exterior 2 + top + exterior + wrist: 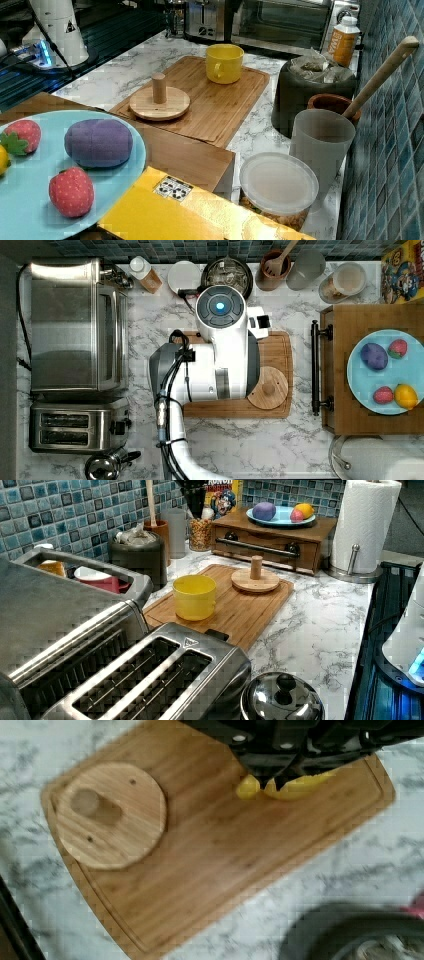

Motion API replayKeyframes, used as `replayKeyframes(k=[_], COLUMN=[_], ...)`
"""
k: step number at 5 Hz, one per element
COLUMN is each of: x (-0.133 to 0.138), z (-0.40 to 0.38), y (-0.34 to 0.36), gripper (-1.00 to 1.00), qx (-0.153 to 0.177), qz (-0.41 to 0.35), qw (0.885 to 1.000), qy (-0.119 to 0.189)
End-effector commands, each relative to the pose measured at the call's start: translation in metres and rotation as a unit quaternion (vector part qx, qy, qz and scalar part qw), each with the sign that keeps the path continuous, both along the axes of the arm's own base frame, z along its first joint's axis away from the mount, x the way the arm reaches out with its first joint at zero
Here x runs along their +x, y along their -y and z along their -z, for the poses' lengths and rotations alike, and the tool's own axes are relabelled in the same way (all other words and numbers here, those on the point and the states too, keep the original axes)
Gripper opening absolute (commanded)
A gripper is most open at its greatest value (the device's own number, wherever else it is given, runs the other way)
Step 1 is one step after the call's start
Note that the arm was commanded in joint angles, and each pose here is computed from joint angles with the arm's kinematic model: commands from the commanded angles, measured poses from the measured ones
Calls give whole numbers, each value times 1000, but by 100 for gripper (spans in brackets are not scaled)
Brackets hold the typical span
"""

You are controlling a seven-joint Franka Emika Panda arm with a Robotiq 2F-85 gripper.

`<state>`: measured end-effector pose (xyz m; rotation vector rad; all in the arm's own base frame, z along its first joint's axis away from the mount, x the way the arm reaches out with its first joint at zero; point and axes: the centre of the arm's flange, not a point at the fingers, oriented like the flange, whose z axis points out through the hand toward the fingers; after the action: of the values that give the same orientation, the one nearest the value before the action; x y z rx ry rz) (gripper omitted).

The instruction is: Get a tea bag.

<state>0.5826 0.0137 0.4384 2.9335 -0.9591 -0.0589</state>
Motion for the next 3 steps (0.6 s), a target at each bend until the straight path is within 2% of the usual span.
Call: replayKeyframes(k=[1, 2, 3], x=[27, 46, 56], z=[-70, -71, -68], y=[27, 14, 12], gripper=[-100, 100, 100], qx=[14, -18, -11], qz=[67, 65, 59], qw=[984, 981, 980], qy=[167, 183, 188])
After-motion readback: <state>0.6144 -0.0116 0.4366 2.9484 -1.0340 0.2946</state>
